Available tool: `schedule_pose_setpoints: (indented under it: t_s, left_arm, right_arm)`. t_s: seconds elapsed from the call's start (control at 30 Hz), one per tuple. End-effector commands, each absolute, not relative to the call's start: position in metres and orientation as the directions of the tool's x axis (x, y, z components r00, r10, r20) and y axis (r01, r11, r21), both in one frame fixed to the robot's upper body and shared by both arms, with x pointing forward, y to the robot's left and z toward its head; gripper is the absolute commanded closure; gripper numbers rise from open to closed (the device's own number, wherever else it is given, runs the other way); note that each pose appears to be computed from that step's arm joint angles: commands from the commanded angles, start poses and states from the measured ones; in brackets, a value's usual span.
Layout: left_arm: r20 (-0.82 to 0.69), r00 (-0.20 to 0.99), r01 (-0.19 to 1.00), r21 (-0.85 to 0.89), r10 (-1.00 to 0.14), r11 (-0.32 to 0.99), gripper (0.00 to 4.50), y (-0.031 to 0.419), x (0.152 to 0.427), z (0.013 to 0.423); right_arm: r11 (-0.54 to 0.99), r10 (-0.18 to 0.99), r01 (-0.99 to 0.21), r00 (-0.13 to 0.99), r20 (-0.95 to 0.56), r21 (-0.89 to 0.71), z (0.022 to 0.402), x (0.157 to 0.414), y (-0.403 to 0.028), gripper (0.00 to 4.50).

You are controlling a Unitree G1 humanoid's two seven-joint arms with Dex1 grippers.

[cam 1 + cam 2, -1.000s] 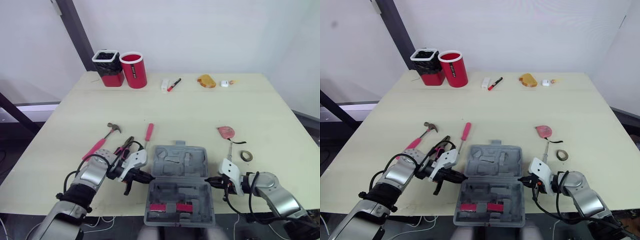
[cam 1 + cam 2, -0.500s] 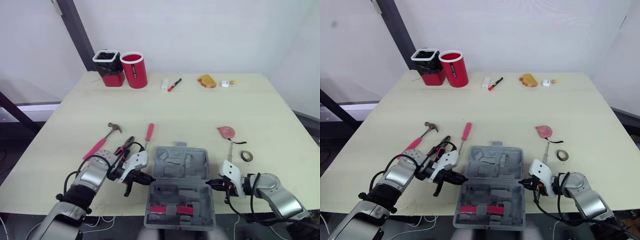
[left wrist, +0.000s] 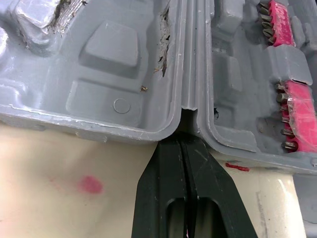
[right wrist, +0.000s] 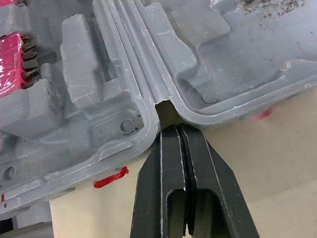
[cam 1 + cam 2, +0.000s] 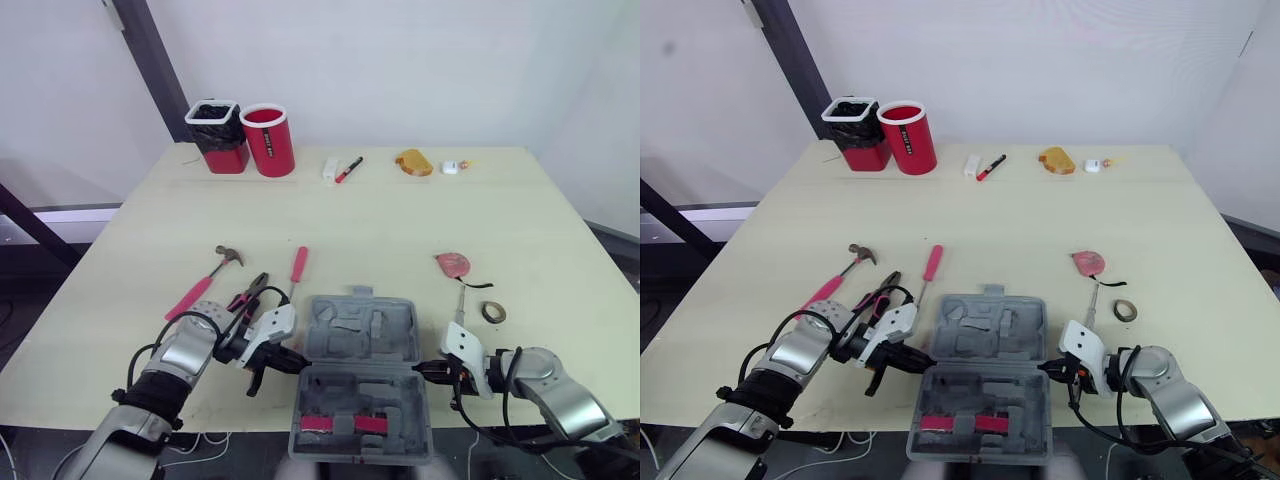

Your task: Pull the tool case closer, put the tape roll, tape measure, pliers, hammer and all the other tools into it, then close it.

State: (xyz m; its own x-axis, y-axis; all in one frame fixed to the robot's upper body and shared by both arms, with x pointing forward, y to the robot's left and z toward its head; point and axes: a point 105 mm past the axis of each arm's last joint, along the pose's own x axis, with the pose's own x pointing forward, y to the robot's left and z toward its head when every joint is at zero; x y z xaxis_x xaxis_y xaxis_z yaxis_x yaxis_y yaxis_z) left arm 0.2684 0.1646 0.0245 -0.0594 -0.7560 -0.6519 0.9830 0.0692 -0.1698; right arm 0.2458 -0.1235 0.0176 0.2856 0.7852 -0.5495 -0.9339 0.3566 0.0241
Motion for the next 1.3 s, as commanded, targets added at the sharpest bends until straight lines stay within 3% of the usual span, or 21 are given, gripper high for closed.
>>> schedule_pose_setpoints:
  t_s: [0.03,1.3]
  left_arm:
    - [-0.681,-0.156,0.966,-0.258,-0.715,0.035,4.45,0.1668,0.2490,0.0054]
    - [-0.686,-0.169,0.963,-0.267,-0.707,0.029,4.45,0.1671,0.2453,0.0040]
  right_arm:
    - [0.328,0.797,-0.944,0.264,-0.543,0.022,0.0221,0.2418,-0.1202,4.50]
    - [0.322,0.786,-0.946,0.253,-0.564,0.024,0.0178,0.2409,-0.1218,4.50]
